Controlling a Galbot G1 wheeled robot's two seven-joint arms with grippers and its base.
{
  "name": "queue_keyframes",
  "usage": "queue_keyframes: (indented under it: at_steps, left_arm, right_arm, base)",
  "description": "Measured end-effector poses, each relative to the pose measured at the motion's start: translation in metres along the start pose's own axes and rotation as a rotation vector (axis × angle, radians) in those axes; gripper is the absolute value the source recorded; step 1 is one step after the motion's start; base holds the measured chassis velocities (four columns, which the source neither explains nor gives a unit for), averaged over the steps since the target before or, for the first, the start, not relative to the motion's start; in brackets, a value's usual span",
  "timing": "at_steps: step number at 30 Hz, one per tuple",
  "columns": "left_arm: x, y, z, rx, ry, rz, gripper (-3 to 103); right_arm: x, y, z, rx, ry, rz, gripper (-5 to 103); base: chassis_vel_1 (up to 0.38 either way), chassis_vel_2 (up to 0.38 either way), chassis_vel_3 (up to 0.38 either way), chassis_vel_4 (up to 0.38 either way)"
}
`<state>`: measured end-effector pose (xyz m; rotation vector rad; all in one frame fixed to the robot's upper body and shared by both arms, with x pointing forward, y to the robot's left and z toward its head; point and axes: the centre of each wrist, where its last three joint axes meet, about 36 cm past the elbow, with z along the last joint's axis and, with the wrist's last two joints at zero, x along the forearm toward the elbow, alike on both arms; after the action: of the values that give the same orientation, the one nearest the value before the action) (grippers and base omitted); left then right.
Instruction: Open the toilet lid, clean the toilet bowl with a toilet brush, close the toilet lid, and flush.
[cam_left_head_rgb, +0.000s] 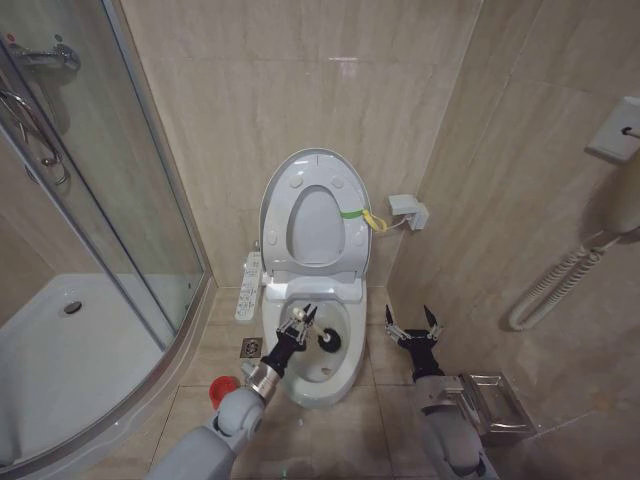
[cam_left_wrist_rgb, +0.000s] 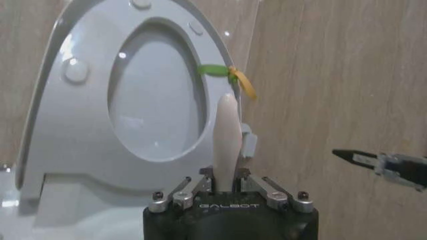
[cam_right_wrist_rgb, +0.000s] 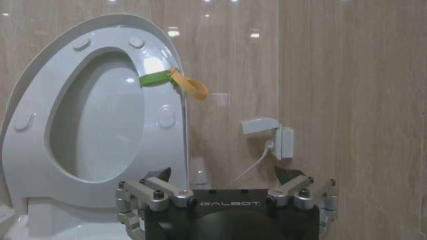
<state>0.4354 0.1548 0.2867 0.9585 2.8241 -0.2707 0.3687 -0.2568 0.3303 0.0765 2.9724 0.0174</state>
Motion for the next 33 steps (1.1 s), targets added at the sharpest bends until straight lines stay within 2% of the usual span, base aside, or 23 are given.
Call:
queue_keyframes:
  at_steps: [3, 8, 17, 23, 28, 31, 33]
  left_arm:
    - [0.006, -0.01, 0.003, 0.015, 0.034, -0.003, 19]
    - [0.011, -0.013, 0.006, 0.02, 0.069, -0.011, 19]
    - [0.019, 0.027, 0.031, -0.032, 0.137, -0.073, 19]
    - [0.014, 0.043, 0.036, -0.049, 0.137, -0.098, 19]
    - [0.014, 0.038, 0.025, -0.049, 0.123, -0.077, 19]
    - [0.021, 0.018, 0.006, -0.019, 0.126, -0.035, 19]
    - [0.021, 0.013, 0.002, -0.012, 0.127, -0.028, 19]
  right_arm:
    - [0.0, 0.0, 0.0, 0.0, 0.0, 0.0, 100]
    - [0.0, 0.0, 0.0, 0.0, 0.0, 0.0, 100]
    - [0.0, 0.0, 0.0, 0.0, 0.0, 0.0, 100]
    - [0.0, 0.0, 0.0, 0.0, 0.0, 0.0, 100]
    - [0.0, 0.0, 0.0, 0.0, 0.0, 0.0, 100]
    - [0.0, 0.0, 0.0, 0.0, 0.0, 0.0, 100]
    - [0.0, 0.0, 0.0, 0.0, 0.0, 0.0, 100]
  base:
    - [0.0, 0.0, 0.0, 0.0]
    - [0.0, 0.0, 0.0, 0.0]
    - [0.0, 0.0, 0.0, 0.0]
    - [0.0, 0.0, 0.0, 0.0]
    - [0.0, 0.0, 0.0, 0.0]
    - [0.0, 0.0, 0.0, 0.0]
    - [0.0, 0.0, 0.0, 0.0]
